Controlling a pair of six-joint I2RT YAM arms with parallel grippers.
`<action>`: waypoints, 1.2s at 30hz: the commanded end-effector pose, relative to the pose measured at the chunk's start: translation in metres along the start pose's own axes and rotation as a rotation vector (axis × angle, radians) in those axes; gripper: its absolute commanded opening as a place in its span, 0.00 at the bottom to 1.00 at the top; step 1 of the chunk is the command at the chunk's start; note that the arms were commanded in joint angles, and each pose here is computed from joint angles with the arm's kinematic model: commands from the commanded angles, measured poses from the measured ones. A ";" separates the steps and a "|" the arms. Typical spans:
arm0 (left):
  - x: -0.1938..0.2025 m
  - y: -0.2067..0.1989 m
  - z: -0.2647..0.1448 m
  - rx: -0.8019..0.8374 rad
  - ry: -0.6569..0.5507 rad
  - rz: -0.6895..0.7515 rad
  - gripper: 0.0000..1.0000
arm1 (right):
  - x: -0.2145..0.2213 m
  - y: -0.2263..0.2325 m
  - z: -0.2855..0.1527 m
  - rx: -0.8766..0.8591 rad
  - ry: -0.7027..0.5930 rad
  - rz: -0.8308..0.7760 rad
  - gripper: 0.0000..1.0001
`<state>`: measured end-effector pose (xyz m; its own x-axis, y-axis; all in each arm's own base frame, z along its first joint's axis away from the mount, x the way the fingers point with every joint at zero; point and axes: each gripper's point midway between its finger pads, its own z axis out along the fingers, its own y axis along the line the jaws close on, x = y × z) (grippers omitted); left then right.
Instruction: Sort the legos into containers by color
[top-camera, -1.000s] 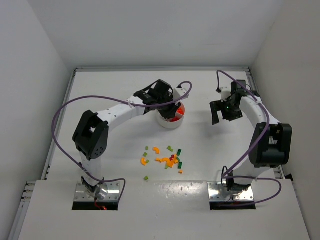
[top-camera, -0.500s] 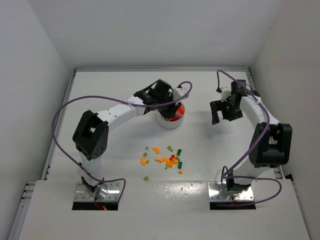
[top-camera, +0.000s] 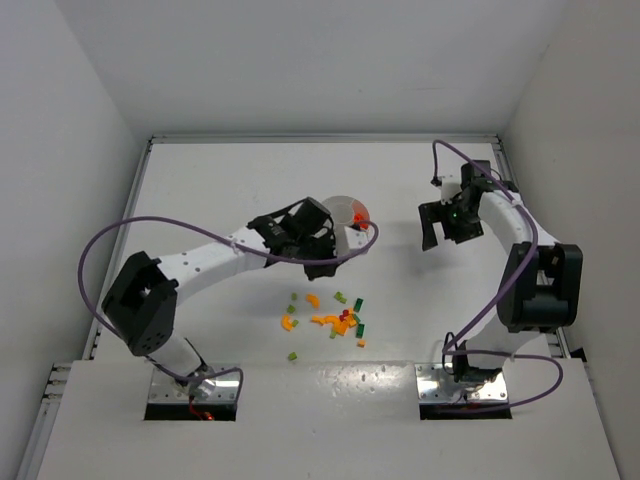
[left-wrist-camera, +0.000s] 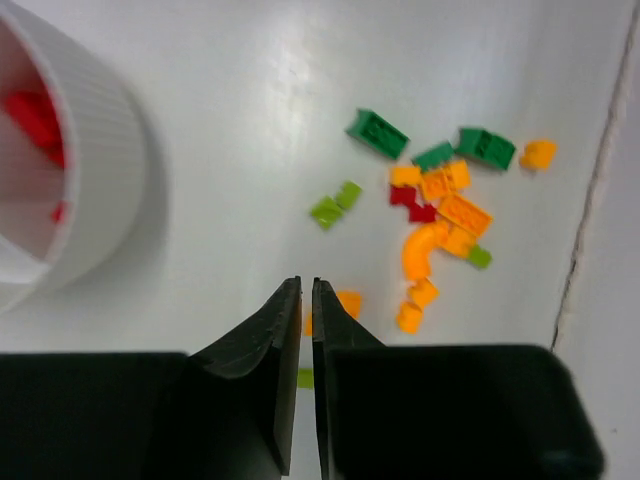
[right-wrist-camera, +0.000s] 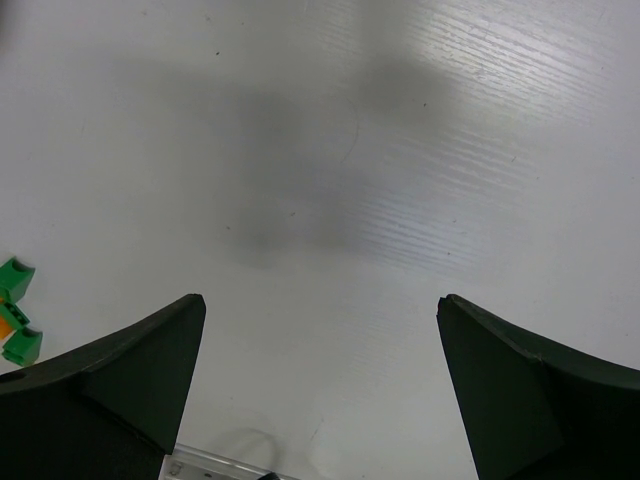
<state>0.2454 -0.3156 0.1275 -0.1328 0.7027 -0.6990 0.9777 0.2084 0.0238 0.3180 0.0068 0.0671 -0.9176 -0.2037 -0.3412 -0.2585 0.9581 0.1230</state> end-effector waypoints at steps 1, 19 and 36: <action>0.021 -0.029 0.010 0.095 0.044 0.079 0.15 | -0.014 0.003 -0.003 -0.025 -0.037 -0.010 1.00; 0.058 -0.073 0.069 0.162 0.134 0.080 0.24 | 0.005 0.009 -0.006 -0.026 -0.034 -0.009 1.00; 0.057 -0.080 0.089 0.167 0.160 0.080 0.34 | 0.007 0.013 -0.010 -0.030 -0.054 -0.014 1.00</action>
<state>0.1736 -0.3373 0.0153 -0.0786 0.8336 -0.5468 0.9966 0.0525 -0.0632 0.3014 0.0122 0.0671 -0.9156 -0.2023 -0.3475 -0.2657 0.9531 0.1452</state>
